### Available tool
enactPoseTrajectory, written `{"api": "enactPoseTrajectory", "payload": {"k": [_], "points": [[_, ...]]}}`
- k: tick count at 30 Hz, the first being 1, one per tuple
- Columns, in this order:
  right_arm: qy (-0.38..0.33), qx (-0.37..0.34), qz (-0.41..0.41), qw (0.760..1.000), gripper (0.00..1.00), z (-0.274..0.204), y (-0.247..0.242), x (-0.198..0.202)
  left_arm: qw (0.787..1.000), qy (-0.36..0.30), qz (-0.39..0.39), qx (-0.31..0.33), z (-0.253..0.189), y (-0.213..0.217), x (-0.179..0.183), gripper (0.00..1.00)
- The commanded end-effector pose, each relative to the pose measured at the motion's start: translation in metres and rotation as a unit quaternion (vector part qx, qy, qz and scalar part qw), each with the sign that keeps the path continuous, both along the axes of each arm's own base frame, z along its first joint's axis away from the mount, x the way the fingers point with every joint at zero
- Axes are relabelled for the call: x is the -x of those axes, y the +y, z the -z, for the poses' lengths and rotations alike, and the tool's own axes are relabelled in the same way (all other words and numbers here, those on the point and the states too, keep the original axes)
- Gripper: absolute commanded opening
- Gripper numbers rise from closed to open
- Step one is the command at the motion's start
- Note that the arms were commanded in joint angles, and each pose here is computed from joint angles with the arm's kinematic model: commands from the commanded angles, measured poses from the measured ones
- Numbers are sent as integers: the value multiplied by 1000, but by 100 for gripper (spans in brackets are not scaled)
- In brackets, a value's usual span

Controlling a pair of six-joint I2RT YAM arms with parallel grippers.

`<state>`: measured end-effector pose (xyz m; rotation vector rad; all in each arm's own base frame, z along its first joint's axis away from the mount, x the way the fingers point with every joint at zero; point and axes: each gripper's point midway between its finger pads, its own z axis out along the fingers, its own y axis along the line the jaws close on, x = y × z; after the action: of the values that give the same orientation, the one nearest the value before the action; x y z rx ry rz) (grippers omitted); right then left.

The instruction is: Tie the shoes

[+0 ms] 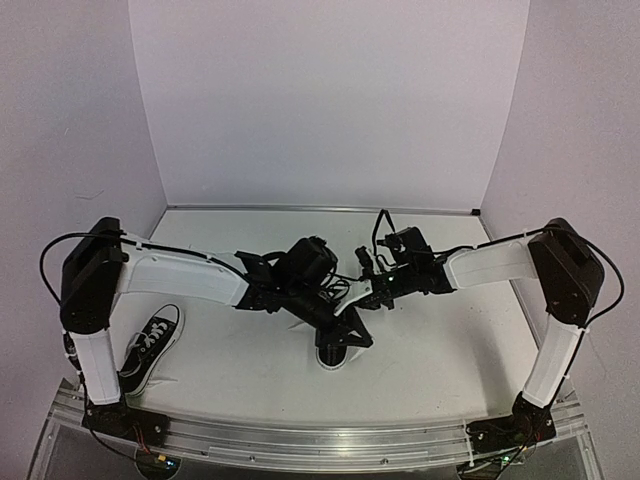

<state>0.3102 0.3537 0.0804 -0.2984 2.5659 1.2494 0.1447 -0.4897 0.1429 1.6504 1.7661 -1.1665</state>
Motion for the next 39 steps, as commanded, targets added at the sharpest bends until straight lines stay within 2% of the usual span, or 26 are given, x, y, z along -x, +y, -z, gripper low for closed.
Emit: {"api": "enactPoseTrajectory", "payload": {"k": [1, 4, 13, 19, 24, 28, 32, 36, 39], "points": [[-20, -14, -13, 1000, 0, -16, 9, -4, 989, -32, 60, 131, -45, -48, 2, 1], [-23, -16, -15, 1000, 0, -18, 9, -4, 987, -69, 59, 130, -34, -65, -7, 5], [-23, -16, -21, 999, 0, -17, 10, -2, 984, -157, 81, 32, -1, -76, -9, 14], [-21, -15, -23, 999, 0, -15, 10, -2, 974, -206, 90, -13, -3, -79, -2, 33], [-23, -14, -22, 999, 0, -15, 10, -2, 964, -239, 112, -29, -5, -85, 16, 38], [-22, -12, -23, 999, 0, -13, 9, -2, 964, -234, 125, -7, -21, -87, 31, 39], [-24, -16, -26, 999, 0, -15, 10, -2, 969, -225, 98, 25, -44, -78, 32, 40], [-25, -23, -29, 999, 0, -23, 13, 1, 979, -195, 27, 49, -62, -55, 8, 45], [-24, -29, -34, 999, 6, -28, 18, 5, 984, -156, -54, 66, -73, -26, -28, 49]]}}
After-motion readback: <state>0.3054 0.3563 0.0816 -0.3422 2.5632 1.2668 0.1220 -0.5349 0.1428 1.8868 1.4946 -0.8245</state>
